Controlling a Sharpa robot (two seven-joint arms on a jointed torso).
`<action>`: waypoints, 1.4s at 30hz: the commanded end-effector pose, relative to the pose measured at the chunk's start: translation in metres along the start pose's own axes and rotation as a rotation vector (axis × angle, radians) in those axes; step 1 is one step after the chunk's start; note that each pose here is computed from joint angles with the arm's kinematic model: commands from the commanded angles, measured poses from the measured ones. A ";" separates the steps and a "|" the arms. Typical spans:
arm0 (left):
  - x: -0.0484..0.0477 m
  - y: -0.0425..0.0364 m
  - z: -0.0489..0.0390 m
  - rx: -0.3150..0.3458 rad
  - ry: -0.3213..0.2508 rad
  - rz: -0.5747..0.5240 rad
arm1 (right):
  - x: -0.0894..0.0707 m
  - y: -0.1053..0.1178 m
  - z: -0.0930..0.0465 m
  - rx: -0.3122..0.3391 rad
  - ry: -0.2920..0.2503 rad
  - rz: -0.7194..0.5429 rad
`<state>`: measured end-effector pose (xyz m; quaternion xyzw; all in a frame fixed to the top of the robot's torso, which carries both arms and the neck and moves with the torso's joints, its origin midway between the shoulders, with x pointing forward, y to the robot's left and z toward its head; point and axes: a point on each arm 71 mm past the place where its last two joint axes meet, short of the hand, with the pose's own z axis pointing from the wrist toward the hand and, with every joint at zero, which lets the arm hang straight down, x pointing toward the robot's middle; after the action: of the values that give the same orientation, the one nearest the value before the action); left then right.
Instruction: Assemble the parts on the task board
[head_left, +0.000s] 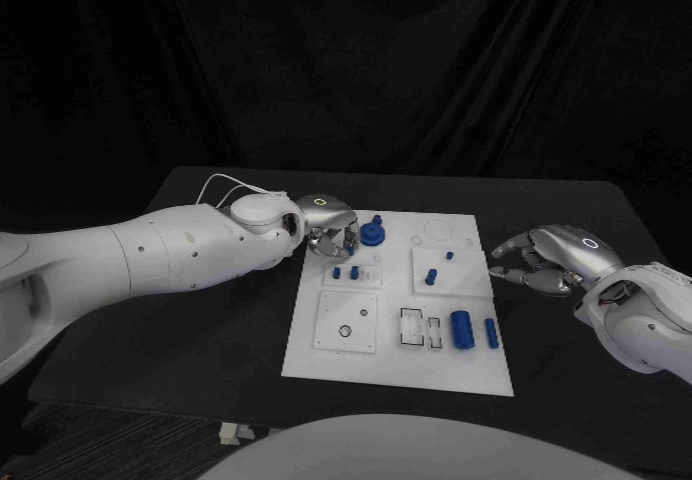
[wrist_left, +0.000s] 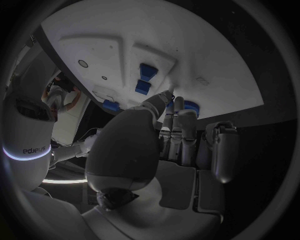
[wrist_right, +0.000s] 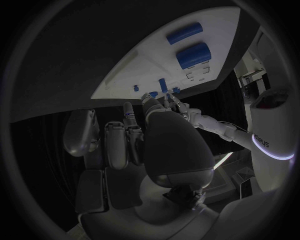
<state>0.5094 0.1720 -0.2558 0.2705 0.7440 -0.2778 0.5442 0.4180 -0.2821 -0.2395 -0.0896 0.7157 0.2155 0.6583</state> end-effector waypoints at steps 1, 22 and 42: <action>0.0024 -0.0022 0.0018 0.006 0.013 -0.005 | 0.000 0.000 -0.001 0.004 -0.005 -0.003; 0.0080 -0.0033 0.0042 -0.004 0.044 -0.014 | 0.000 0.000 -0.002 0.005 -0.002 -0.003; 0.0097 -0.0008 0.0032 -0.020 0.056 -0.016 | 0.000 0.000 -0.001 0.005 -0.003 -0.003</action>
<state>0.5097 0.1697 -0.2617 0.2660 0.7562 -0.2704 0.5332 0.4176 -0.2826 -0.2395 -0.0893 0.7160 0.2152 0.6580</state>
